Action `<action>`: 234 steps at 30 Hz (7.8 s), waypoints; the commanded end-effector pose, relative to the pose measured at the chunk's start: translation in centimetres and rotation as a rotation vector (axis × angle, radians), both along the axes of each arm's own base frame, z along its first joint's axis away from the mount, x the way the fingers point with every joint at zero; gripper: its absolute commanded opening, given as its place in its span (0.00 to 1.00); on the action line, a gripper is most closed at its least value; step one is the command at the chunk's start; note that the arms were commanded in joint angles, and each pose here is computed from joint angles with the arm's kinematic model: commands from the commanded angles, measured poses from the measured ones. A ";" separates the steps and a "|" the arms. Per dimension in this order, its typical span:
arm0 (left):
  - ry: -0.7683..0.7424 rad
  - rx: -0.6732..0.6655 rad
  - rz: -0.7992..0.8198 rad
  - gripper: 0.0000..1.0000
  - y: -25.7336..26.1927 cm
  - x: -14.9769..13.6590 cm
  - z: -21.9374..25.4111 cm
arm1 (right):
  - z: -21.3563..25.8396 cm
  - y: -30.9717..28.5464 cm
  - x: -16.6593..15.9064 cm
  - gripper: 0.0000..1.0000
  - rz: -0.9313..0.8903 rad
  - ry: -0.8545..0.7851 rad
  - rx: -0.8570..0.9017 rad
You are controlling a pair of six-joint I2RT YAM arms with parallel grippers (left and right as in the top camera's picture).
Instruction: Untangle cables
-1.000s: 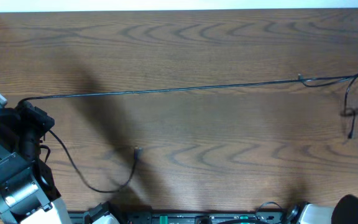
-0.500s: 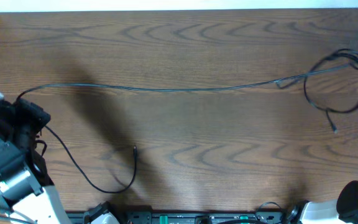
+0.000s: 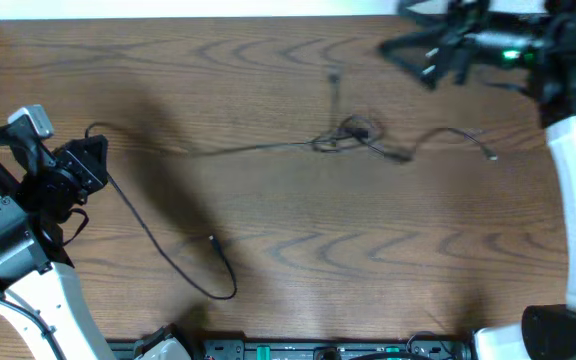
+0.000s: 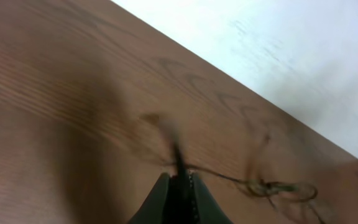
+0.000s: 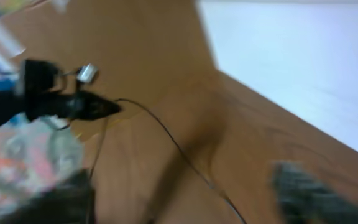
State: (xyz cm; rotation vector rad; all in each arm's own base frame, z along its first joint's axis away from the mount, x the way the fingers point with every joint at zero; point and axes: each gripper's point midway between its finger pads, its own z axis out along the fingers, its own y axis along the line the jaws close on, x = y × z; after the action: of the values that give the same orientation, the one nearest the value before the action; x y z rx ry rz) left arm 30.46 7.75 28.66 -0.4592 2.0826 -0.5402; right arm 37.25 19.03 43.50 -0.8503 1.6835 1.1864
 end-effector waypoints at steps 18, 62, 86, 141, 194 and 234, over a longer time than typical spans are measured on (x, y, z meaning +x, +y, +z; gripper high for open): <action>-0.082 -0.061 -0.168 0.08 -3.0 -0.4 1.5 | -22.3 -6.1 -0.9 0.99 -0.421 0.618 -0.751; 0.131 0.207 -0.631 0.08 -16.1 -3.3 -4.0 | -40.5 7.2 -2.5 0.58 -0.292 0.595 -1.027; 0.134 0.206 -0.632 0.07 -16.1 -3.3 -4.1 | -42.5 5.9 -2.8 0.01 -0.368 0.652 -1.024; -0.031 0.145 -0.924 0.74 -24.3 -1.3 -3.3 | 0.7 -7.9 8.0 0.01 -1.191 -0.050 -0.699; -0.468 0.295 -1.002 0.73 -34.2 5.4 -0.6 | -1.2 7.2 -1.2 0.01 -0.096 0.015 -0.408; -0.626 0.124 -0.343 0.08 -16.3 7.5 13.3 | -7.6 -10.9 5.8 0.98 -0.848 0.348 -0.715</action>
State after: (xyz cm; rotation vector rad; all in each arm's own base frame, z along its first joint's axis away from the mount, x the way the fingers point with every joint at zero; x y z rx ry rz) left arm 39.93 -12.50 37.17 0.2984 1.6781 -0.6434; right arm 43.08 7.63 37.52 -0.2231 2.3943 0.0737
